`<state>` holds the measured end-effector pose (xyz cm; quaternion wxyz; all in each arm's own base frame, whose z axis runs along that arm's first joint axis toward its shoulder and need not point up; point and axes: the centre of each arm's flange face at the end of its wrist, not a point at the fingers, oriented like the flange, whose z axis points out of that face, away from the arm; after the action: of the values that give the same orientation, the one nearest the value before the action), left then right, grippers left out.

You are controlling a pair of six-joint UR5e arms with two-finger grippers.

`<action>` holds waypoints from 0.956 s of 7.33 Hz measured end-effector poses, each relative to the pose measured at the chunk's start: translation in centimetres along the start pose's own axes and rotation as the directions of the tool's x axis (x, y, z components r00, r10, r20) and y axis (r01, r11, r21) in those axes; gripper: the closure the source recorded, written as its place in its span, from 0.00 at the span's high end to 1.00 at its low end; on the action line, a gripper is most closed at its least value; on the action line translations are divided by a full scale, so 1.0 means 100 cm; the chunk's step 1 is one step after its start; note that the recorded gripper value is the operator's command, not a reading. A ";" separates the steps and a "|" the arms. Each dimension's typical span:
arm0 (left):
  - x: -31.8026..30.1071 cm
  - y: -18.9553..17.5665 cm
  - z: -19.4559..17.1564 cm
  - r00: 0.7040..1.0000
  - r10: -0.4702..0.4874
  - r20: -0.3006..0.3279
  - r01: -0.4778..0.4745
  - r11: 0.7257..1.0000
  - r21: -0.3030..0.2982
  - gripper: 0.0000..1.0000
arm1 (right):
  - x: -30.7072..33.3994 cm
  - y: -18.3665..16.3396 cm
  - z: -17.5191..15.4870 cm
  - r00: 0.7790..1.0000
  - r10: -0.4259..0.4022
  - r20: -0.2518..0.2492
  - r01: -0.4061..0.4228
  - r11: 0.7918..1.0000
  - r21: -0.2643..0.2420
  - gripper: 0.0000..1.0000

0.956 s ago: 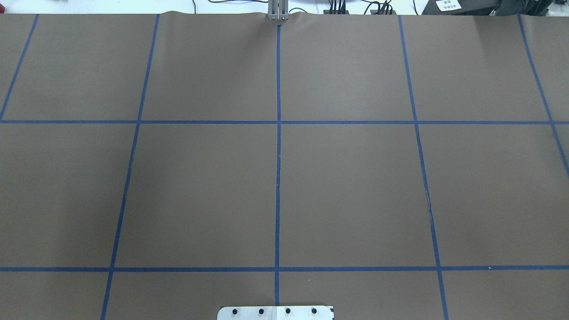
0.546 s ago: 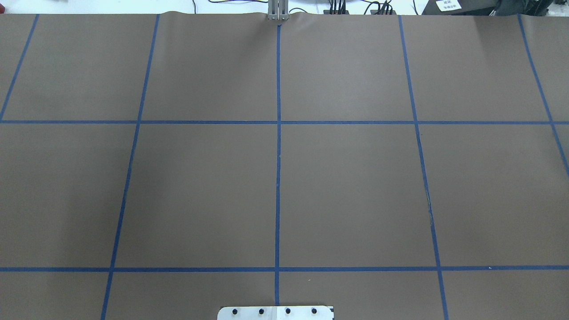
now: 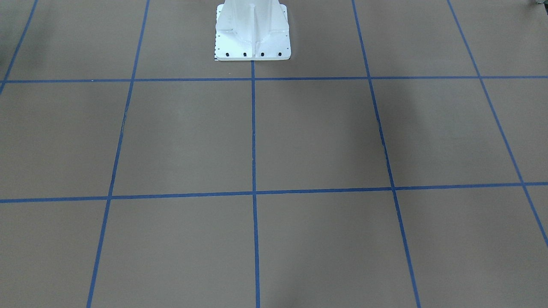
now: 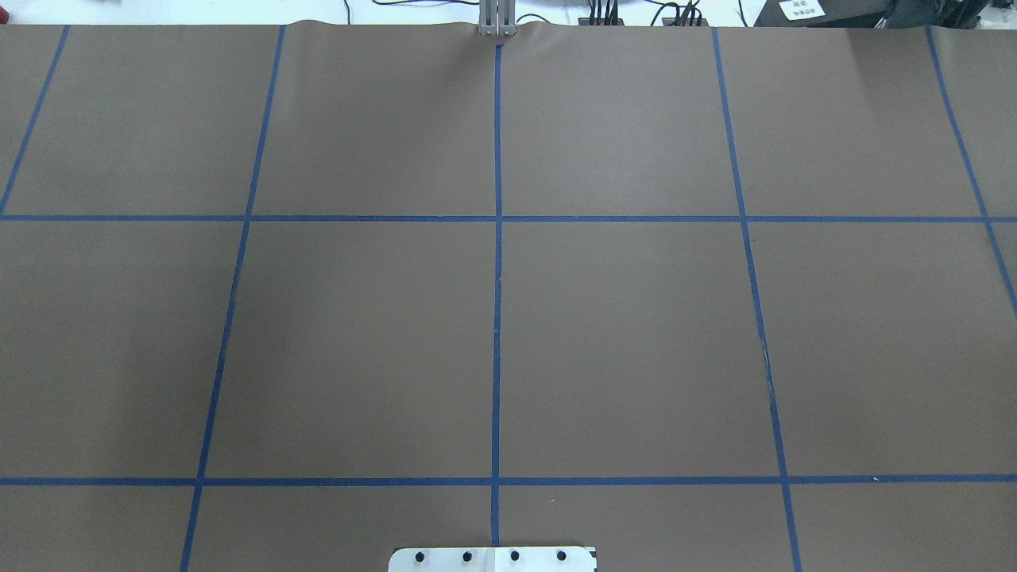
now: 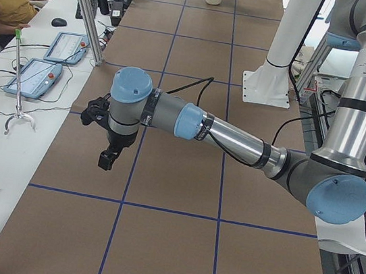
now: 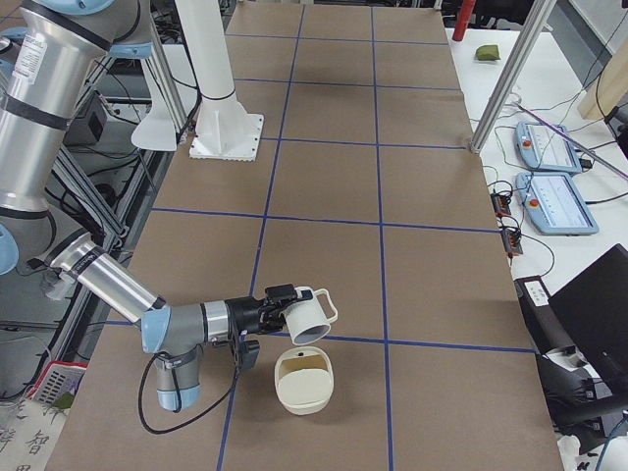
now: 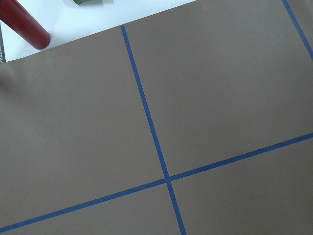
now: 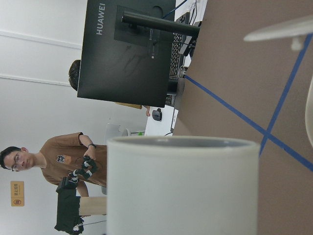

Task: Left arm hands cup to right arm to dump lemon

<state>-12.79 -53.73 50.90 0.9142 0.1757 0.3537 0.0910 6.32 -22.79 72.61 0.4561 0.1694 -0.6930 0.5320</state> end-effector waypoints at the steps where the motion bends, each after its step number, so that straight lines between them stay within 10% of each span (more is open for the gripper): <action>1: 0.001 -0.001 -0.001 1.000 0.002 0.000 -0.002 1.000 0.002 1.00 | 0.002 -0.002 -0.003 0.999 0.034 0.005 -0.034 0.999 0.003 0.00; 7: 0.003 -0.008 -0.004 1.000 0.009 0.001 -0.009 1.000 0.008 1.00 | 0.005 -0.007 -0.008 0.974 0.218 0.062 -0.217 0.976 -0.019 0.00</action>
<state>-12.79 -54.24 50.16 0.9133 0.1810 0.3526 0.0938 6.91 -22.24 73.50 0.3741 0.1067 -0.7246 0.5689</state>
